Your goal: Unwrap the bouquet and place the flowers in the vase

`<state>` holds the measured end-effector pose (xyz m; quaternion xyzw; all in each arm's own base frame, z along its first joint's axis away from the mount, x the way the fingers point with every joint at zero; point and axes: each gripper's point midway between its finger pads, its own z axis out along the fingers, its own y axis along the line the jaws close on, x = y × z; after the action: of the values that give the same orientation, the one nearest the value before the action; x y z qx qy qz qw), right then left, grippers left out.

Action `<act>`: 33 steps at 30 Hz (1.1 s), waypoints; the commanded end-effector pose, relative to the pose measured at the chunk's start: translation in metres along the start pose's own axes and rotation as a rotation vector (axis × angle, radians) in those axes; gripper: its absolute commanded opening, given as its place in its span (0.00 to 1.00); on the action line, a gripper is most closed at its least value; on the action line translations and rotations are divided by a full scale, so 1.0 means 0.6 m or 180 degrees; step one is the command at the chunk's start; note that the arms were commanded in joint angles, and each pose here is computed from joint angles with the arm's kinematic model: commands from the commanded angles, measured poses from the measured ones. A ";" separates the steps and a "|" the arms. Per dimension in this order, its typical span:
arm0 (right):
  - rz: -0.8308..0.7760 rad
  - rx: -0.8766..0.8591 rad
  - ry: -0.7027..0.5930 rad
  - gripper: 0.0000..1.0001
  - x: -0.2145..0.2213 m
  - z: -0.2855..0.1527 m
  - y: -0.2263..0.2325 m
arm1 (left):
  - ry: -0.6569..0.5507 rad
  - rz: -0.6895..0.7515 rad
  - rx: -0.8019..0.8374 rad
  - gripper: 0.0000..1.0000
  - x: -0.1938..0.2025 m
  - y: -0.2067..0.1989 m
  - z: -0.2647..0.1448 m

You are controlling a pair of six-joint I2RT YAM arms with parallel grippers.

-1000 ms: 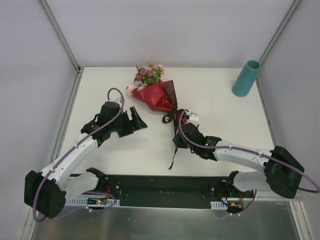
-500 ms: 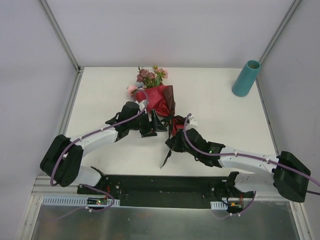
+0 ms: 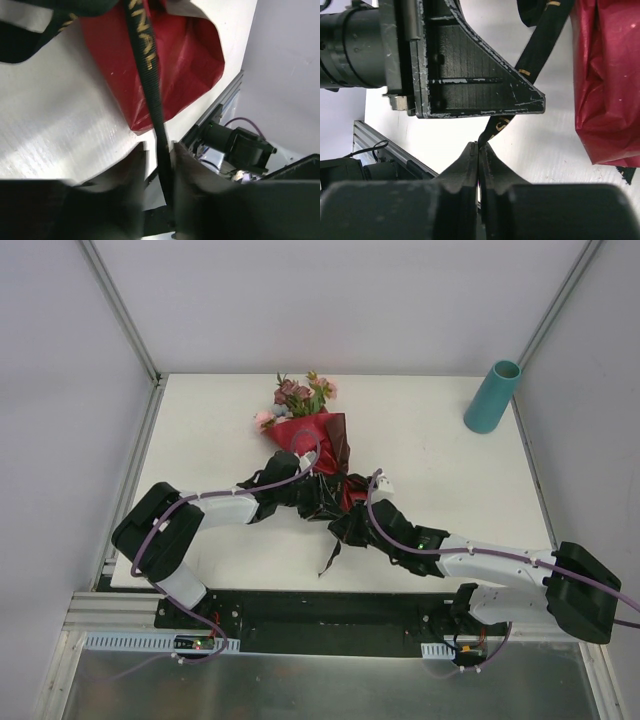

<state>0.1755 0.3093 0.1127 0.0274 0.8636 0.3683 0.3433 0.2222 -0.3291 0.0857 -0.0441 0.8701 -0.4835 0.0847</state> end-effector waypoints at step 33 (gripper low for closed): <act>-0.0765 0.1054 0.0368 0.48 -0.142 0.087 -0.153 | -0.0204 0.0377 -0.0726 0.00 -0.002 0.033 -0.062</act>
<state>0.2902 0.2380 0.0859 -0.0332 0.9233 0.1609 0.3471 0.2093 -0.2988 0.0753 -0.0143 0.9057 -0.4103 0.1056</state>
